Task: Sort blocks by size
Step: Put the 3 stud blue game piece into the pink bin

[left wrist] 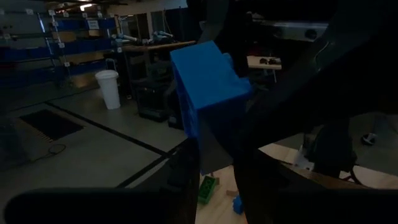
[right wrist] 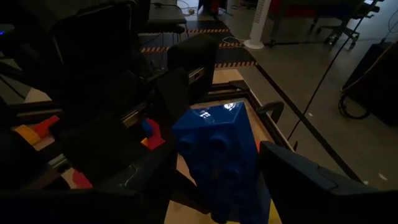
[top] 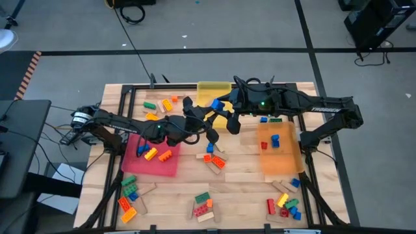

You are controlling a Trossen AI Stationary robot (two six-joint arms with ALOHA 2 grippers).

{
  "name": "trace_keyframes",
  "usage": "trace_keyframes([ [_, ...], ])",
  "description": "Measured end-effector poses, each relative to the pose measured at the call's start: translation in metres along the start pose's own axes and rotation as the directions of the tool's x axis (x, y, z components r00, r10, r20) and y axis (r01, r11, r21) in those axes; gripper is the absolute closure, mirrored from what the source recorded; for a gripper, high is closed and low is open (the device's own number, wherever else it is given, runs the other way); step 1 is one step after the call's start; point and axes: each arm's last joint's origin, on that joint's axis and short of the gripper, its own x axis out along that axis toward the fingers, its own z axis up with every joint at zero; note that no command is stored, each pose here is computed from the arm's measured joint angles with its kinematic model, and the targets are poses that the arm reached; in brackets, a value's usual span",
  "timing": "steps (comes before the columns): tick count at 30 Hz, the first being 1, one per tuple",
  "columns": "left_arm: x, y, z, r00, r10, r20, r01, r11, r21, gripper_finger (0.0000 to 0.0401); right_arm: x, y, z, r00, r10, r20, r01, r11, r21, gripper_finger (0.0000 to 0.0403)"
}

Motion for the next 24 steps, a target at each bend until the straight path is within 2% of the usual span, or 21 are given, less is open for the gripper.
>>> trace_keyframes([
  [14,-0.004,0.007,-0.005,0.992,0.095,-0.078,-0.090,0.994,0.059,0.0304,-0.007,-0.010,0.000,1.000,-0.024,-0.015,0.024,1.000,0.003,0.0164],
  [20,-0.016,0.022,-0.004,0.977,0.112,-0.181,-0.105,0.993,0.051,0.0304,-0.019,-0.019,-0.001,0.998,-0.045,-0.042,0.045,0.999,0.005,0.0163],
  [24,-0.033,0.039,-0.003,0.949,0.126,-0.289,-0.118,0.992,0.047,0.0305,-0.026,-0.024,-0.003,0.996,-0.060,-0.063,0.061,0.998,0.012,0.0167],
])
